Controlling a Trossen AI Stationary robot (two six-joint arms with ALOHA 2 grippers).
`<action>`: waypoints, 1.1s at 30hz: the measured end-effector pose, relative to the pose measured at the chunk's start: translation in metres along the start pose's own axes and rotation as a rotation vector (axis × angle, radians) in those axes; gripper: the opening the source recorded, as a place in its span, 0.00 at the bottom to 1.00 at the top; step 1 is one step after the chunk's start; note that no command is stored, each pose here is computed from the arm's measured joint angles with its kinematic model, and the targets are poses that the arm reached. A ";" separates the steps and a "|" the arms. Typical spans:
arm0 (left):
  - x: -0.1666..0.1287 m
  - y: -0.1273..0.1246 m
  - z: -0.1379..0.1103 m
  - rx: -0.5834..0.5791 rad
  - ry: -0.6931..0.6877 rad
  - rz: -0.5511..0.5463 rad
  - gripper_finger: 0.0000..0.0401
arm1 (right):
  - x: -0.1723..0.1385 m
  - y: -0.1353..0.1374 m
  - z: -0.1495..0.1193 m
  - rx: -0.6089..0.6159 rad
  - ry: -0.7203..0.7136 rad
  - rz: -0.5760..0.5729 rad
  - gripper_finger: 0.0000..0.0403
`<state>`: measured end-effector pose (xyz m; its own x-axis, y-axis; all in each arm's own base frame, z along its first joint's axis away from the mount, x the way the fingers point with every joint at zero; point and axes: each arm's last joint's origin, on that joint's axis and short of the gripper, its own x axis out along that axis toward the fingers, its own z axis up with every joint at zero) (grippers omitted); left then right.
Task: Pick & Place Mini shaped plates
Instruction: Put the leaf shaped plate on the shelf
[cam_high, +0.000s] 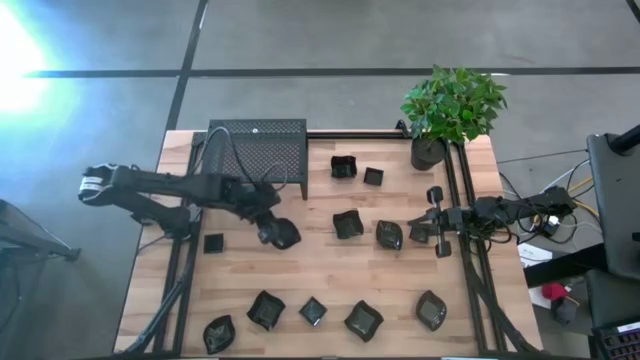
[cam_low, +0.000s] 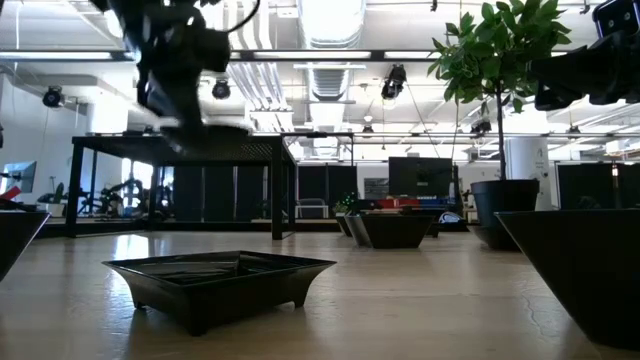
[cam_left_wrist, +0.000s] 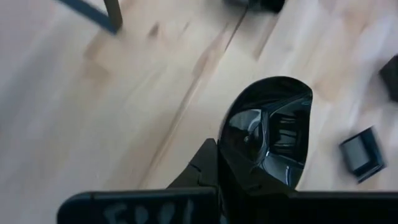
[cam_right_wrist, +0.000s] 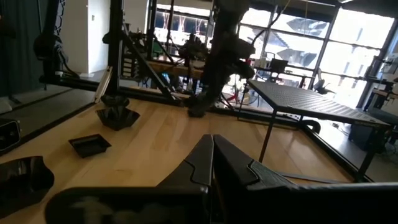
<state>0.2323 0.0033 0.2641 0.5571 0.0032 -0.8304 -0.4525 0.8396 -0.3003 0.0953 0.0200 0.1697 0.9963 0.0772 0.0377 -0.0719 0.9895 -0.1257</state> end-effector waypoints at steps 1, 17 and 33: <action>-0.006 -0.001 0.005 -0.005 -0.011 -0.002 0.00 | 0.000 0.000 0.000 0.001 0.000 0.000 0.02; -0.089 0.054 0.067 -0.166 -0.131 0.168 0.00 | 0.000 0.000 0.000 0.003 0.000 0.000 0.02; -0.122 0.154 0.066 -0.453 -0.195 0.301 0.00 | 0.000 0.000 0.000 0.002 0.000 0.000 0.02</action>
<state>0.1405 0.1678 0.3502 0.4561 0.3420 -0.8216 -0.8400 0.4703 -0.2705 0.0953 0.0200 0.1696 0.9963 0.0775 0.0373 -0.0724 0.9897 -0.1233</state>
